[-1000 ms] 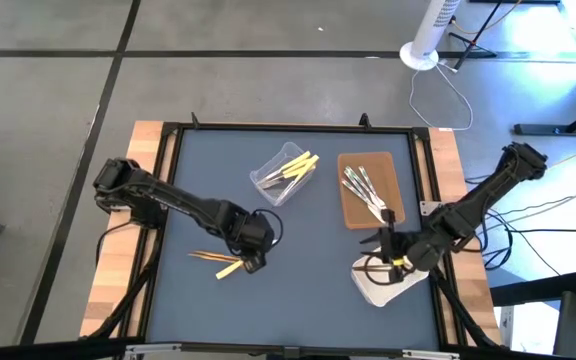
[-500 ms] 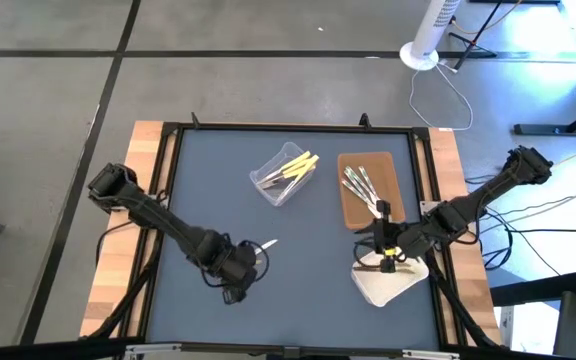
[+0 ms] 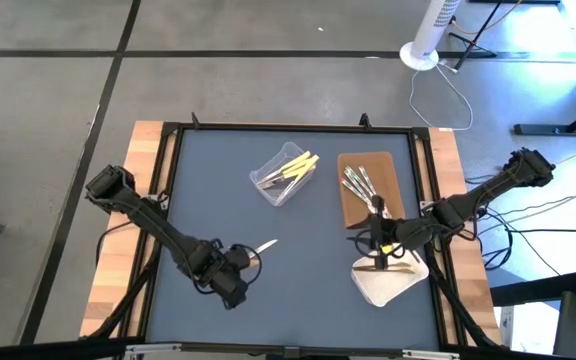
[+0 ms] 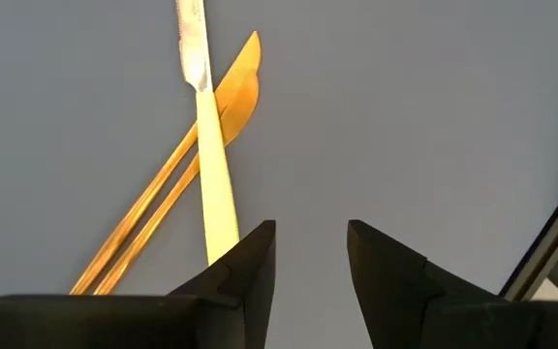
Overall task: Sort silverware by color (type)
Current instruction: Put the yellow knife into the transparent bin
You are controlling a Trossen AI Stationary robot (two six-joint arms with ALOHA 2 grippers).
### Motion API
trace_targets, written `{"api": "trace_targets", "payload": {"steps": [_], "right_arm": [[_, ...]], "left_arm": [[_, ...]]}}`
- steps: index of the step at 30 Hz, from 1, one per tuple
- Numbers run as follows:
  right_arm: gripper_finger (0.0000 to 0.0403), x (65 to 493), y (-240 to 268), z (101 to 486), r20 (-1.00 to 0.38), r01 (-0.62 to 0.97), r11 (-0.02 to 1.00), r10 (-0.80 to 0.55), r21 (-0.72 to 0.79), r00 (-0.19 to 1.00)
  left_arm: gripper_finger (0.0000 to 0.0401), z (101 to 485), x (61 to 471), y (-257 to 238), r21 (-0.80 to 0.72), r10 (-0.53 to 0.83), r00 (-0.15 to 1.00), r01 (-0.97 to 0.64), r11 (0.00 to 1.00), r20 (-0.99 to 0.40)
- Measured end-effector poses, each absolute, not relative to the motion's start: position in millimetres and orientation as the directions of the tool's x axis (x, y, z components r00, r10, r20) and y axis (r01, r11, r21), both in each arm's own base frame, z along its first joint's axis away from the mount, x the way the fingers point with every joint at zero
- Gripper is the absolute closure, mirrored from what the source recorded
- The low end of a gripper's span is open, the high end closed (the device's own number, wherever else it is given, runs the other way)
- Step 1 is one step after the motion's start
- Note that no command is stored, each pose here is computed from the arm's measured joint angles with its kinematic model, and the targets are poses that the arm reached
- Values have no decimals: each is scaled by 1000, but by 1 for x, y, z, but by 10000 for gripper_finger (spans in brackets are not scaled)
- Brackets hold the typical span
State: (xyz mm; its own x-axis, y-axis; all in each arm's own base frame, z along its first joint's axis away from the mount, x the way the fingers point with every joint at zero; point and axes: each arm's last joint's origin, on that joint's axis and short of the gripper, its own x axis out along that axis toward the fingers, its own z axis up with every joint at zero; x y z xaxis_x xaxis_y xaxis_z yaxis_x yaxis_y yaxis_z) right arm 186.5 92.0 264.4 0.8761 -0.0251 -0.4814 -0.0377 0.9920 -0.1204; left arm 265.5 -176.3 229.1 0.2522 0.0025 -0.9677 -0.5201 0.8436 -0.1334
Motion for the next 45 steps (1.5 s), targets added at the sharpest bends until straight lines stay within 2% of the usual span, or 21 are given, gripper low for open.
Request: {"api": "trace_targets", "payload": {"steps": [9,21,27,45], "right_arm": [[299,188,94,263,-495,-84,991,24,-100,869],[299,188,94,263,-496,-85,991,24,-100,868],[299,188,94,263,-496,-85,991,24,-99,868],[299,188,94,263,-497,-85,991,24,-100,868]], "left_arm": [[277,197,253,-168,-85,4,150,-583,808,-989],[277,169,244,-161,-75,13,145,-587,806,-989],[277,154,242,-160,-121,-12,188,-584,803,-982],[277,144,237,-154,-88,40,199,-594,799,-979]]}}
